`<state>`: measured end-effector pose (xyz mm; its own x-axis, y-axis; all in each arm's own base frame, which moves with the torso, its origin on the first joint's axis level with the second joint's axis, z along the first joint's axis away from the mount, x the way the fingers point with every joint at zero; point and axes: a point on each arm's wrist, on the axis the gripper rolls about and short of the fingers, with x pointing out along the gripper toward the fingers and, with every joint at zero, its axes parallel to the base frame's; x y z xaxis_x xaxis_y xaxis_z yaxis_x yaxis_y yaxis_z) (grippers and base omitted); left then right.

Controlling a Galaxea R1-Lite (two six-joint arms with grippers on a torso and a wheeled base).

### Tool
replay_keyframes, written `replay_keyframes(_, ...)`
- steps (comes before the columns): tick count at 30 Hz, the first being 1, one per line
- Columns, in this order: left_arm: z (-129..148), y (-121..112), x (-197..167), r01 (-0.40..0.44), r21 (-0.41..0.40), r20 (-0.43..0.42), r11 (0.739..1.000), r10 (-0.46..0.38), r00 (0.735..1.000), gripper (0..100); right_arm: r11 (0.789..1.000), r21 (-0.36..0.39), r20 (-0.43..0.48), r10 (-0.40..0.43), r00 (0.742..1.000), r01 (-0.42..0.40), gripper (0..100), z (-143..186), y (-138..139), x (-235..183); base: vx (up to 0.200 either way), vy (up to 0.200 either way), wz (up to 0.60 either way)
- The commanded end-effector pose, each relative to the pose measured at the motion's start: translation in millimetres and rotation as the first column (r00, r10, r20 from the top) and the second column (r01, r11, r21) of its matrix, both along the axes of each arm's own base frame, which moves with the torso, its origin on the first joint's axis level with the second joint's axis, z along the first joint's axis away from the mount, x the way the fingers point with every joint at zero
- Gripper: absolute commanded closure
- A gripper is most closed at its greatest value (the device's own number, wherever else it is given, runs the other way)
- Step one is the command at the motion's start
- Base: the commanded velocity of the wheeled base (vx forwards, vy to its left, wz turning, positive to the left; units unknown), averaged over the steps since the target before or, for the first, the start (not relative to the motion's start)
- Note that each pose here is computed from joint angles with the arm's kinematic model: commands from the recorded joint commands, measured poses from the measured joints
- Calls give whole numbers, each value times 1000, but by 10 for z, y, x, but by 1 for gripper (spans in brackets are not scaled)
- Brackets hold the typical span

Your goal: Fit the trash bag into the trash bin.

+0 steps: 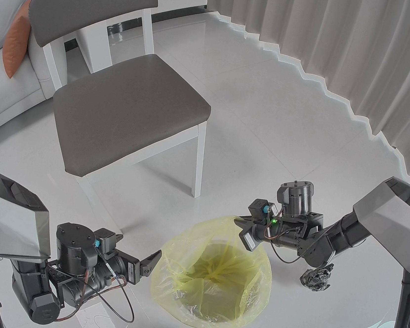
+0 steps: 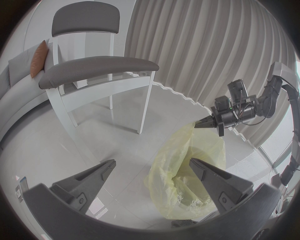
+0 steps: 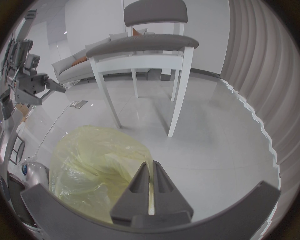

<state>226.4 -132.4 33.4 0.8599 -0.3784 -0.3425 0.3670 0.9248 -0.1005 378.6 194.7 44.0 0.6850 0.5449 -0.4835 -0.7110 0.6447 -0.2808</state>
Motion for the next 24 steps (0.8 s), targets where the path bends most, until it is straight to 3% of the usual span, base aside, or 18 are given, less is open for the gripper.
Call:
replay_keyframes(1,4,1,10,-2,-8,10,1000,3,1000,0,1000,-26,-48,8,999,-9,100,-251,41,15,0,0,0)
replay_keyframes(14,-9,-6,4,-3,-19,-1,1000,3,1000,0,997,-79,-117,14,993,-23,100,-567,9,-33,0,0,0)
replay_keyframes(22,-7,-7,-1,-2,-19,-1,1000,2,1000,0,997,-78,-110,8,994,-17,100,-555,-21,-20,0,0,0)
replay_keyframes(23,-7,-7,-1,-3,-19,-1,1000,3,1000,0,997,-76,-102,8,995,-16,0,-523,-26,-16,0,0,0)
replay_keyframes(24,-11,-7,-1,-3,-18,-2,1000,3,1000,0,998,-69,-94,5,996,-12,0,-477,-32,-13,0,0,0)
